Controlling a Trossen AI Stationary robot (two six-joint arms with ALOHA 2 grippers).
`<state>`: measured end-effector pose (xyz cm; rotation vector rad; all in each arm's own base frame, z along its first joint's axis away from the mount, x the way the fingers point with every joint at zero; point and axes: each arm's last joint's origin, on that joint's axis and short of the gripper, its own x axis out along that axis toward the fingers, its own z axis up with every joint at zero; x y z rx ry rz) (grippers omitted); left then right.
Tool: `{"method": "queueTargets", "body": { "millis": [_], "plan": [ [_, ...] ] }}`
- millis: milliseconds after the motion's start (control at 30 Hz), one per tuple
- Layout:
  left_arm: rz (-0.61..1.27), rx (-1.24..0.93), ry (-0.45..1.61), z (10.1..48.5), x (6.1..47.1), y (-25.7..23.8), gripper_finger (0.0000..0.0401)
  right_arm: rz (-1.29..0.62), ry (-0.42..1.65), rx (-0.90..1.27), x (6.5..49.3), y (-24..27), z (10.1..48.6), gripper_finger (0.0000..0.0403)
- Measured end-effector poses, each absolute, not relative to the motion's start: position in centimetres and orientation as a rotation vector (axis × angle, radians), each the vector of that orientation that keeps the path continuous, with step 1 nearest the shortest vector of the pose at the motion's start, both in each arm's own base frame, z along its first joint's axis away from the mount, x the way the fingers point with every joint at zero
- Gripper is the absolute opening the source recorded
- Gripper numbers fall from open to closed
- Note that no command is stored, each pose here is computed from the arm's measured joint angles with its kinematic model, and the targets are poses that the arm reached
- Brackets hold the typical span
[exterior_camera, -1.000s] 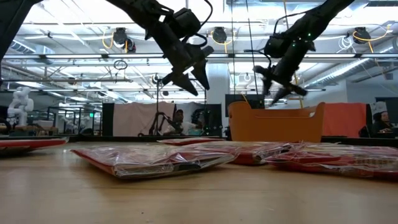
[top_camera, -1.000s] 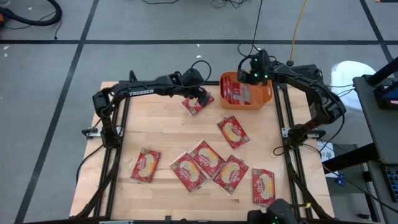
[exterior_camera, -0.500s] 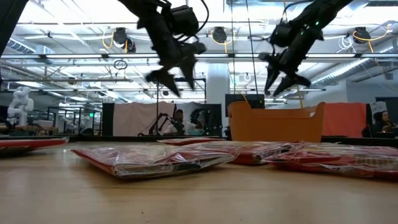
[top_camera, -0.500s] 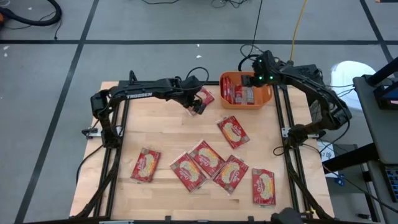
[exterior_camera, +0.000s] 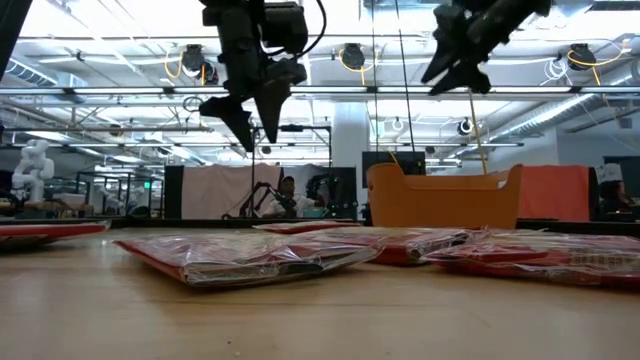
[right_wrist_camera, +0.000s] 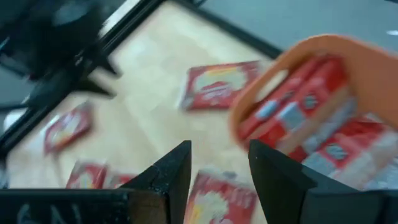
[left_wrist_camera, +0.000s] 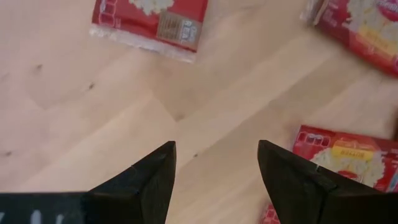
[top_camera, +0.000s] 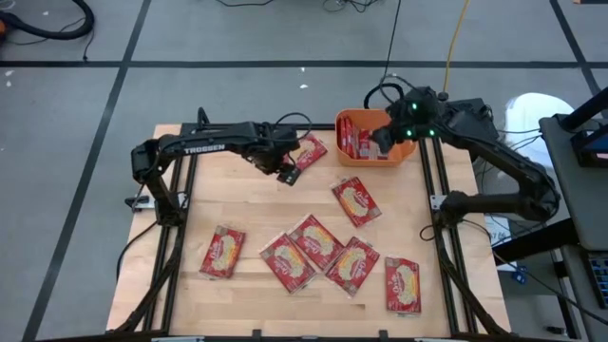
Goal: Sort popcorn bags into baskets
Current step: Put the red popcorn bag into the orange bin
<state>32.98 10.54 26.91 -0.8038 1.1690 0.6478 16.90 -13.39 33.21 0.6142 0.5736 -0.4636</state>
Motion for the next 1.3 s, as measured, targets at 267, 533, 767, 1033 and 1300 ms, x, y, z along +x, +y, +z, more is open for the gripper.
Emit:
{"method": "queueTargets", "body": {
  "millis": [267,533,767,1033,1300],
  "plan": [
    [0.610,-0.774,1.178,26.9,33.4,9.3,0.0230,-0.345,0.652,0.588,17.6,-8.9,32.7,0.0153],
    [0.573,-0.725,1.255,27.0,33.1,7.7,0.0230,-0.536,0.773,0.969,18.0,-6.0,27.6,0.0153],
    [0.521,-0.674,1.262,28.1,32.9,3.7,0.0230,-0.672,0.904,1.178,17.4,-3.8,23.2,0.0153],
    [0.470,-0.596,1.225,28.3,33.3,-2.2,0.0230,-0.771,0.945,1.293,16.5,-3.1,19.3,0.0153],
    [0.492,-0.580,1.201,28.3,32.9,-5.8,0.0230,-0.784,0.922,1.333,15.6,-2.9,15.4,0.0153]
  ]
}}
